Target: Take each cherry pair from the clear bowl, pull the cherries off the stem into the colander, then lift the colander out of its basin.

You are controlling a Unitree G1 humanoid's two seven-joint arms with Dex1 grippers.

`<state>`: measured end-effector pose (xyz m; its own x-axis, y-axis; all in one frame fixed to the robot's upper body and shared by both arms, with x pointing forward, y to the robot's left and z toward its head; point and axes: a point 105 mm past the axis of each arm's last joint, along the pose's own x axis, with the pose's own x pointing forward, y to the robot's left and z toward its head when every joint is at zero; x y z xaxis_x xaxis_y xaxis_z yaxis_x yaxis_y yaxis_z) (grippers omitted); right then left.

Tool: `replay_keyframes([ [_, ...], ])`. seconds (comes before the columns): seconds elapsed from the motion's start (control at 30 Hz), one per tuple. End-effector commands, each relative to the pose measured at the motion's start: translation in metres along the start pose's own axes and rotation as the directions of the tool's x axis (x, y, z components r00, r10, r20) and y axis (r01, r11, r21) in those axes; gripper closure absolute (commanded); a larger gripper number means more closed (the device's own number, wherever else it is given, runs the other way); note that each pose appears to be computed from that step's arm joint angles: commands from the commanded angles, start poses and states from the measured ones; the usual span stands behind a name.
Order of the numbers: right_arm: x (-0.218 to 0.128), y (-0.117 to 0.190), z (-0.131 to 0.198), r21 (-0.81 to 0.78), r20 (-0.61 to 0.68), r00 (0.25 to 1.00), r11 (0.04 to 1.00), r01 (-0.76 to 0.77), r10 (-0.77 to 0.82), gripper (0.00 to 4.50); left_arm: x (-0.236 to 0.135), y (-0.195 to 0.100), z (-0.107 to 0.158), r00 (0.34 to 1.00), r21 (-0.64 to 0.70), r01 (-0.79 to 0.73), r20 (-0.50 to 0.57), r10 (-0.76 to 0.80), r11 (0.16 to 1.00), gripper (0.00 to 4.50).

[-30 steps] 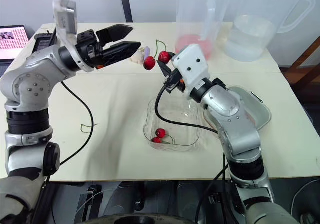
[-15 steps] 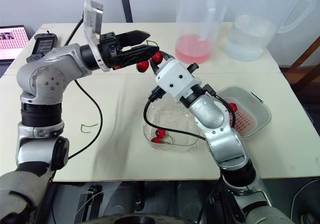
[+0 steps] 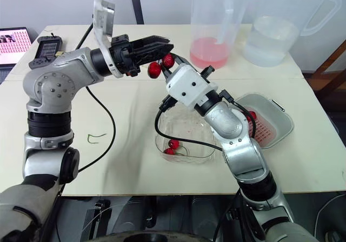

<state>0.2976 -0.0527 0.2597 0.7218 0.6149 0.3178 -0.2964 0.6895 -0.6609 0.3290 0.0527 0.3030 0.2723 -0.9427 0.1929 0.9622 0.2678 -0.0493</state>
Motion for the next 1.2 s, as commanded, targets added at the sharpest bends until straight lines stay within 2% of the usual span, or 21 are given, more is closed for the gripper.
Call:
replay_keyframes([
  [0.03,0.001,-0.007,0.013,-0.016,0.051,0.998,0.999,0.029,-0.028,3.32,0.000,-0.011,0.021,0.998,0.057,0.033,0.053,-0.036,0.998,4.44],
  [0.23,0.000,-0.007,0.011,-0.012,0.045,0.999,1.000,0.029,-0.028,3.32,0.001,-0.012,0.021,0.998,0.055,0.035,0.057,-0.038,0.998,4.44],
  [0.33,-0.002,-0.006,0.010,0.010,0.038,0.999,1.000,0.023,-0.023,2.26,0.001,-0.012,0.021,0.998,0.056,0.036,0.055,-0.039,0.998,4.50],
  [0.43,-0.006,-0.009,0.002,0.055,0.000,1.000,0.998,0.020,-0.020,0.87,0.001,-0.012,0.020,0.998,0.057,0.035,0.053,-0.038,0.998,4.50],
  [0.47,-0.008,-0.011,-0.002,0.088,-0.015,1.000,0.996,0.026,-0.024,0.25,0.001,-0.012,0.020,0.998,0.057,0.034,0.053,-0.037,0.998,4.50],
  [0.5,-0.011,-0.013,-0.004,0.118,-0.022,1.000,0.993,0.025,-0.023,0.07,0.001,-0.011,0.019,0.998,0.058,0.032,0.052,-0.035,0.998,4.50],
  [0.53,-0.014,-0.014,-0.007,0.181,-0.023,1.000,0.983,0.011,-0.007,0.07,0.002,-0.011,0.018,0.998,0.059,0.033,0.050,-0.036,0.998,4.50],
  [0.63,-0.027,-0.019,-0.009,0.527,0.027,0.996,0.845,-0.091,0.090,0.07,0.000,-0.012,0.018,0.998,0.059,0.038,0.051,-0.041,0.998,4.50],
  [0.73,-0.038,-0.026,-0.003,0.682,0.098,0.970,0.695,-0.228,0.222,0.07,-0.002,-0.016,0.015,0.997,0.055,0.068,0.035,-0.070,0.996,4.50],
  [0.83,-0.049,-0.026,0.002,0.740,0.138,0.925,0.584,-0.335,0.355,0.07,-0.005,-0.022,0.010,0.993,0.049,0.117,0.002,-0.117,0.992,4.50],
  [0.97,-0.057,-0.024,-0.002,0.794,0.140,0.879,0.479,-0.375,0.456,0.07,-0.011,-0.036,0.000,0.977,0.031,0.202,-0.072,-0.200,0.979,4.50],
  [1.07,-0.056,-0.020,0.004,0.809,0.201,0.848,0.406,-0.426,0.490,0.07,-0.013,-0.042,-0.003,0.968,0.011,0.235,-0.093,-0.233,0.972,4.50],
  [1.2,-0.045,-0.019,0.011,0.821,0.243,0.851,0.368,-0.436,0.466,0.07,-0.014,-0.047,-0.005,0.962,-0.004,0.255,-0.096,-0.254,0.967,4.50],
])
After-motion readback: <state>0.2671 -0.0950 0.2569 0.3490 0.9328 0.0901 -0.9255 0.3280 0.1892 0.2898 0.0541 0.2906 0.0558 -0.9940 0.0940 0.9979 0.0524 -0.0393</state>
